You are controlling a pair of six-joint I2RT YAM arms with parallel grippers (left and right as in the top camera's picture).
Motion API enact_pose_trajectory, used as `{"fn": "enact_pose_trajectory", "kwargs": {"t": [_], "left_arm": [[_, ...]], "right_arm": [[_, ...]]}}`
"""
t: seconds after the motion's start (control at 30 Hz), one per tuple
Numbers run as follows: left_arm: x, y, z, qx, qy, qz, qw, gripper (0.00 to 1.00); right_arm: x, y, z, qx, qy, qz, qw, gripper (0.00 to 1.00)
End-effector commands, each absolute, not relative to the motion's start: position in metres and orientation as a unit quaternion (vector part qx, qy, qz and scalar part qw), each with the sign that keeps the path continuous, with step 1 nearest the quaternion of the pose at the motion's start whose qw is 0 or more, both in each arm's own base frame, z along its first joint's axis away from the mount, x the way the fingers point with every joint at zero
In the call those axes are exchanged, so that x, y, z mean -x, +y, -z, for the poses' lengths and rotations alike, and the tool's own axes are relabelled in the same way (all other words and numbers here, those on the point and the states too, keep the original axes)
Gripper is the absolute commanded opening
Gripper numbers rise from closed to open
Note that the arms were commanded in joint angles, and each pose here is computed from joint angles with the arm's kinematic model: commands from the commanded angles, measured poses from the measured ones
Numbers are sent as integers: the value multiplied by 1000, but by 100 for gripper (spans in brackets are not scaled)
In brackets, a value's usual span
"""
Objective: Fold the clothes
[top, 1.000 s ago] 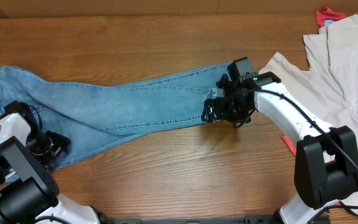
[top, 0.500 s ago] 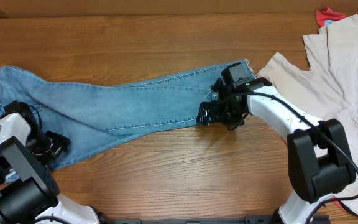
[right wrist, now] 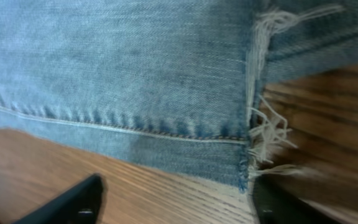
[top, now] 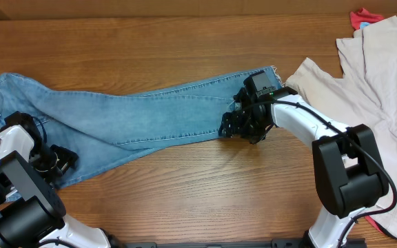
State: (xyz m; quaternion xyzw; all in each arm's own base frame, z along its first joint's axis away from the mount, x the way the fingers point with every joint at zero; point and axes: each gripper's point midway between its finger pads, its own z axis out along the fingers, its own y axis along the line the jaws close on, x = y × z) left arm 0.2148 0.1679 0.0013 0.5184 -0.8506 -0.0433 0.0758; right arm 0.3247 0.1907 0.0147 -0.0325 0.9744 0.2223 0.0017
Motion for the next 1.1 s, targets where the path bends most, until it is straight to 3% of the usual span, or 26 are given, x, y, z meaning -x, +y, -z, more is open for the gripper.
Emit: {"fn": "enact_pose_trajectory", "kwargs": {"t": [0.0, 0.1, 0.43, 0.57, 0.83, 1.07], "left_arm": [[-208, 169, 8, -516, -851, 61, 84, 78], [-208, 169, 8, -515, -851, 61, 85, 78], [-208, 169, 8, -515, -851, 61, 85, 78], [-208, 169, 8, -515, -851, 61, 85, 78], [-208, 169, 8, -515, -851, 61, 84, 78], [-208, 169, 8, -516, -851, 61, 84, 78]], "right_arm": [[-322, 192, -9, 23, 974, -224, -9, 68], [-325, 193, -10, 21, 974, -227, -2, 67], [-341, 197, -13, 25, 971, -237, 29, 39], [-344, 194, -13, 11, 971, -238, 32, 4], [-374, 180, -42, 9, 977, -191, 90, 4], [-471, 161, -160, 14, 949, -139, 283, 4]]}}
